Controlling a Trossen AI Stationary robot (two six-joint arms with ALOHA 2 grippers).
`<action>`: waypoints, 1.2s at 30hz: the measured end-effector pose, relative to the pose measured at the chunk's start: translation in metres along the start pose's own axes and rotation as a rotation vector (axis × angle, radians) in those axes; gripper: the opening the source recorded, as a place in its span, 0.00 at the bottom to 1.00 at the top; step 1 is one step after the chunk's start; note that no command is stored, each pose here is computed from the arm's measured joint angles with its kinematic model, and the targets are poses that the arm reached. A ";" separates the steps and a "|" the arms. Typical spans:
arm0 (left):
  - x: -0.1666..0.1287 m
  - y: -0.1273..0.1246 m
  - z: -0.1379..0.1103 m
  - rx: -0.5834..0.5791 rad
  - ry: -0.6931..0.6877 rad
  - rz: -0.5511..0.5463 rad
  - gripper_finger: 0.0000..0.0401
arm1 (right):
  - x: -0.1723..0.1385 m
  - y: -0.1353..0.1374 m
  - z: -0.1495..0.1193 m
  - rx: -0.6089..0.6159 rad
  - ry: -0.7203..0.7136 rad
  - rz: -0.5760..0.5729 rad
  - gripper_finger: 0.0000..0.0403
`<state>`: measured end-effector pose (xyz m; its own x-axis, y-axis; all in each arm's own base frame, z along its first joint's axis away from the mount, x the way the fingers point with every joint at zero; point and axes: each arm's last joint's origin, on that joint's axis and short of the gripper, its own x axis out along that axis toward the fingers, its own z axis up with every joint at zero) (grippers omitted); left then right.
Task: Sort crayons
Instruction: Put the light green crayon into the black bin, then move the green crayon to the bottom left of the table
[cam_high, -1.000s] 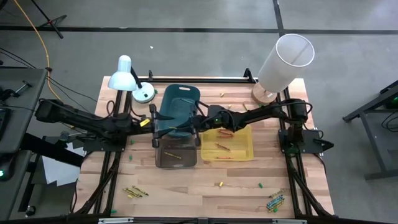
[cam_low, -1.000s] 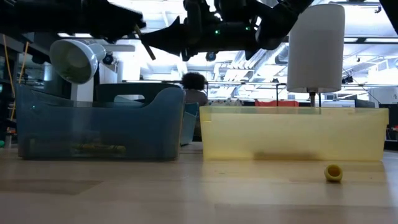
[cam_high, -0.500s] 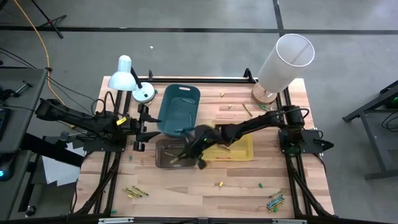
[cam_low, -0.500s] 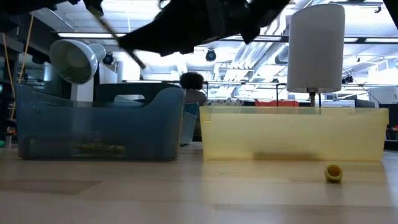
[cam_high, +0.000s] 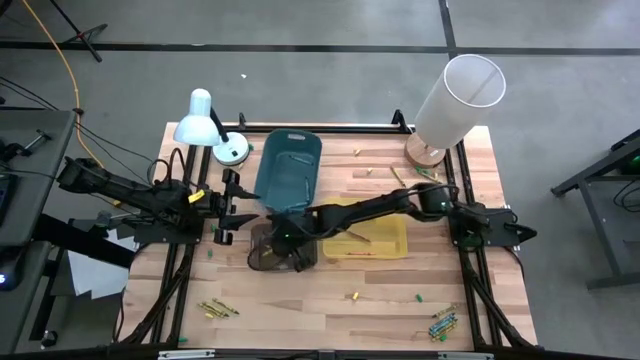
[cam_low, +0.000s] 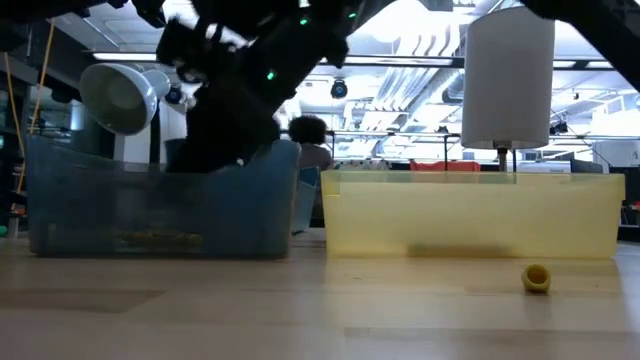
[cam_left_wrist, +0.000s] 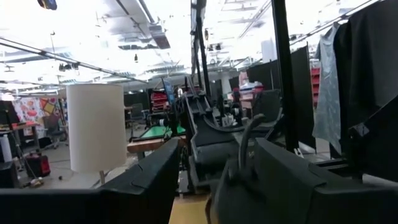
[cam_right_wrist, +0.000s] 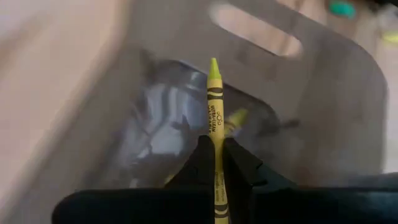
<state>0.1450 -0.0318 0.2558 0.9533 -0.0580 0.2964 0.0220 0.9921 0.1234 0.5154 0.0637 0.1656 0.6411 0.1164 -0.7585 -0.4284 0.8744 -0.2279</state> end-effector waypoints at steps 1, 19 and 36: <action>0.000 0.000 0.000 0.000 0.002 -0.001 0.49 | 0.003 -0.003 -0.001 0.004 0.021 -0.018 0.01; 0.000 0.000 -0.002 0.003 0.017 0.000 0.49 | 0.005 -0.003 -0.003 0.187 0.080 -0.054 0.12; 0.000 0.000 -0.003 0.003 0.030 -0.002 0.49 | -0.045 -0.008 0.018 0.247 0.304 0.010 0.28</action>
<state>0.1458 -0.0320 0.2530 0.9618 -0.0571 0.2677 0.0235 0.9916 0.1271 0.5012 0.0602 0.2122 0.4035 0.0131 -0.9149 -0.2435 0.9654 -0.0936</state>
